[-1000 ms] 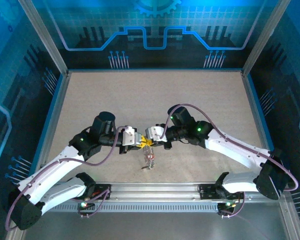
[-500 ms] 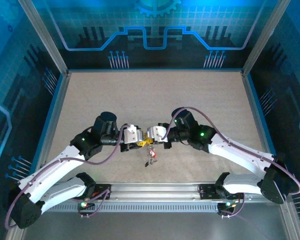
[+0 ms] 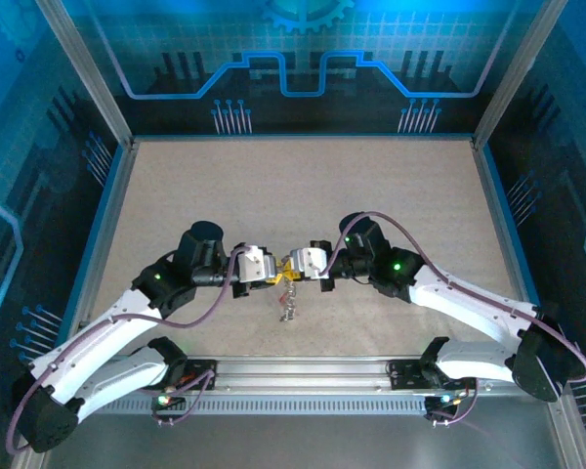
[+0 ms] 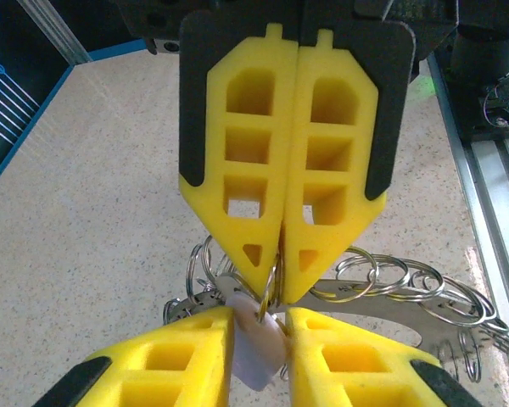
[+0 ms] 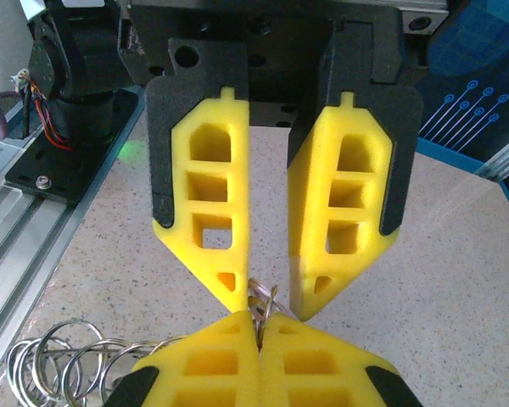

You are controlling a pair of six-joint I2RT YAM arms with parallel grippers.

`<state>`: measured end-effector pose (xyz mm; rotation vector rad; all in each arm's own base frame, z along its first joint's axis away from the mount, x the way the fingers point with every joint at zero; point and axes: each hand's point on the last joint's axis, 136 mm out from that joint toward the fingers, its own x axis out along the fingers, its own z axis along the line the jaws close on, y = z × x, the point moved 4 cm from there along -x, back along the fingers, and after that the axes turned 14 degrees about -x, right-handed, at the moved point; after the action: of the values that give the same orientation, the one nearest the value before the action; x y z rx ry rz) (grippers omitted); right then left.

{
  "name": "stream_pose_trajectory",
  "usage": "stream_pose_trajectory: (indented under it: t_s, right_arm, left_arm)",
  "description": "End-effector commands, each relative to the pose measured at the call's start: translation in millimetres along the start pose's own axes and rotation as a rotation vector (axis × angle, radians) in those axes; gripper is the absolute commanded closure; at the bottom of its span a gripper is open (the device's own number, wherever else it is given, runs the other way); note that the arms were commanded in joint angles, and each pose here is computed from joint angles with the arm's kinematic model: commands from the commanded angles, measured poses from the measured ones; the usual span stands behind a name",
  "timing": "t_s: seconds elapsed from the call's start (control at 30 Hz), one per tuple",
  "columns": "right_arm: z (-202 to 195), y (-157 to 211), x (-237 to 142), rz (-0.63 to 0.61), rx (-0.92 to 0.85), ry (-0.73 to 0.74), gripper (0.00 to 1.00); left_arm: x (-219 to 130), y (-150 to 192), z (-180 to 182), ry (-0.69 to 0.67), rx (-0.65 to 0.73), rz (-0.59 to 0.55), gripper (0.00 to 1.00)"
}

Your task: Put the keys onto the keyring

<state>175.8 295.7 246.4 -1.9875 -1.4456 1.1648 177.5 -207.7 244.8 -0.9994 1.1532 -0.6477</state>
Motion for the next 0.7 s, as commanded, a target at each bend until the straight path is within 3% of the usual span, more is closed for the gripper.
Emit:
stream_pose_trajectory:
  t_s: [0.0,0.27,0.43,0.67]
  right_arm:
    - [-3.5,-17.2,-5.1,-0.070,-0.059,0.024,1.00]
    - [-3.4,-15.7,-4.4,-0.072,-0.056,0.016,1.00]
    - [-3.4,-18.0,-4.7,-0.081,-0.056,0.007,1.00]
    - [-2.8,-19.0,-5.0,-0.091,-0.050,0.001,1.00]
  left_arm:
    - [-9.4,-6.3,-5.5,-0.002,0.055,-0.028,0.77]
    - [-17.3,-6.3,-11.0,-0.003,0.073,-0.037,0.70]
    - [-10.6,-3.6,-10.0,0.023,0.073,-0.016,0.81]
    - [-3.9,-3.6,-8.6,0.046,0.063,-0.016,0.80]
